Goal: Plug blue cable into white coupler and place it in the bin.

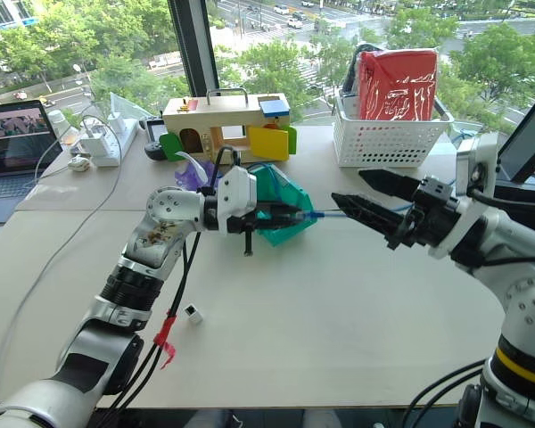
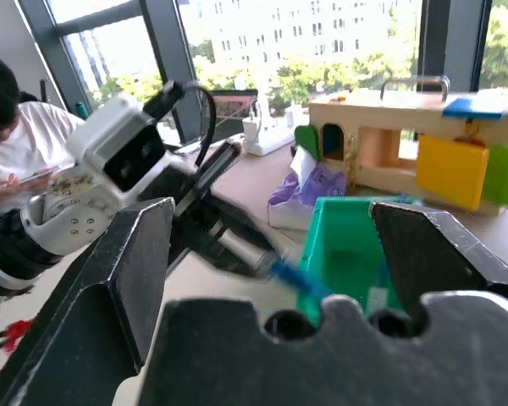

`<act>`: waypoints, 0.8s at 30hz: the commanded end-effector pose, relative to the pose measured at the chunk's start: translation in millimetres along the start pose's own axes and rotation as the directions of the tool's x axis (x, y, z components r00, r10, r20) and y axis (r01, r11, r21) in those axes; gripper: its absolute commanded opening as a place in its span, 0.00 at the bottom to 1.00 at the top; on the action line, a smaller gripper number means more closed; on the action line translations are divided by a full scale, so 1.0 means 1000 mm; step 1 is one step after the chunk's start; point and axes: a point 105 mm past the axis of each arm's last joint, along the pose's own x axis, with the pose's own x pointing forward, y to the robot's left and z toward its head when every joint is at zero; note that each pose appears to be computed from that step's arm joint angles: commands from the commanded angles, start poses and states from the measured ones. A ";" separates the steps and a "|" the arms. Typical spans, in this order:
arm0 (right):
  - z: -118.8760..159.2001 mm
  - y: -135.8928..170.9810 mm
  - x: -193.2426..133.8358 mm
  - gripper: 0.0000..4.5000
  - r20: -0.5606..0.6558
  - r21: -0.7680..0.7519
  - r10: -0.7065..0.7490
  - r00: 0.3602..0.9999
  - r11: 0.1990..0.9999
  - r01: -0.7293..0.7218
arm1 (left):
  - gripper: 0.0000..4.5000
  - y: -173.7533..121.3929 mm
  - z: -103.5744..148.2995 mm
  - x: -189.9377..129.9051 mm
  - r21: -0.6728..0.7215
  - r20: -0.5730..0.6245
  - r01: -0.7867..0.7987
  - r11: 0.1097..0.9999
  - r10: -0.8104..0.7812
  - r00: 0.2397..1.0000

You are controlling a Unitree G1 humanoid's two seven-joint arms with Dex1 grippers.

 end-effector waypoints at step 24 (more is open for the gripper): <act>0.024 -0.034 0.016 0.95 0.296 0.416 -0.281 0.913 0.898 0.142 | 0.02 -0.002 0.045 0.027 -0.045 0.153 -0.148 0.988 0.154 0.976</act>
